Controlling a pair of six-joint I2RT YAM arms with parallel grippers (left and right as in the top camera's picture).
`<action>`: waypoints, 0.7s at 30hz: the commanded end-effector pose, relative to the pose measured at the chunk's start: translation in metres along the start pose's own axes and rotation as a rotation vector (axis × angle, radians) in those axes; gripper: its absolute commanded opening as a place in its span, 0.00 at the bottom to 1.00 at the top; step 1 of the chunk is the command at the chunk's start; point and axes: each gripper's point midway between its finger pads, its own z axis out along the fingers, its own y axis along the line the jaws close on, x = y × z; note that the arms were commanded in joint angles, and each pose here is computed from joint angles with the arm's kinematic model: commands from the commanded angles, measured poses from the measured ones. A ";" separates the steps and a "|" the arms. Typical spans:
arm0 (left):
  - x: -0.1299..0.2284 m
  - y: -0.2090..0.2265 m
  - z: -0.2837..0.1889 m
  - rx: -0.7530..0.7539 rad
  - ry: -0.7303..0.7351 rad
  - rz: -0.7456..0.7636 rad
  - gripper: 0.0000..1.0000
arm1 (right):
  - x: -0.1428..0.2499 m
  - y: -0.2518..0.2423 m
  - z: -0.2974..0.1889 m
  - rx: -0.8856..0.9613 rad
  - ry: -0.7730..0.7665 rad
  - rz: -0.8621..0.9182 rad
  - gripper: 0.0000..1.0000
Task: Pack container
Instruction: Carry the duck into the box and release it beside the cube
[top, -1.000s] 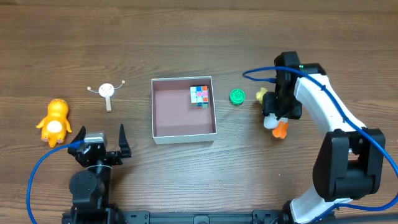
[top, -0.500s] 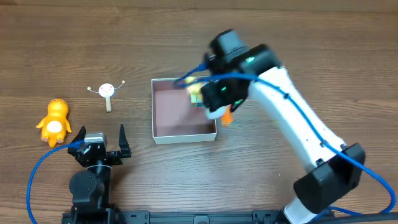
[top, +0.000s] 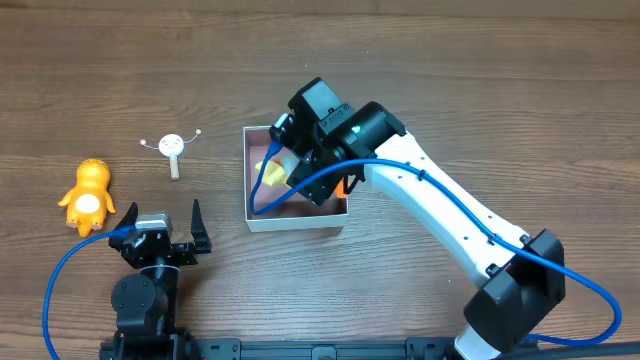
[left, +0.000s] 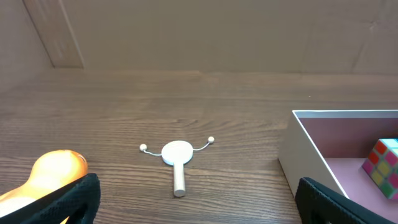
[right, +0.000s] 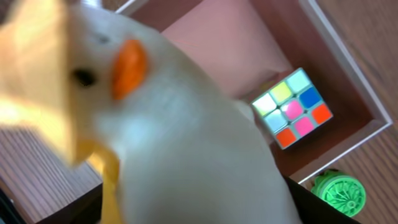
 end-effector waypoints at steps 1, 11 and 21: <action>-0.001 0.003 0.000 -0.012 -0.005 -0.015 1.00 | 0.001 0.000 0.017 -0.022 0.025 -0.040 0.74; -0.001 0.003 0.000 -0.012 -0.005 -0.014 1.00 | 0.011 0.000 0.044 -0.048 0.100 -0.028 0.79; -0.001 0.003 0.000 -0.012 -0.005 -0.014 1.00 | -0.003 -0.007 0.045 -0.018 0.040 -0.036 0.60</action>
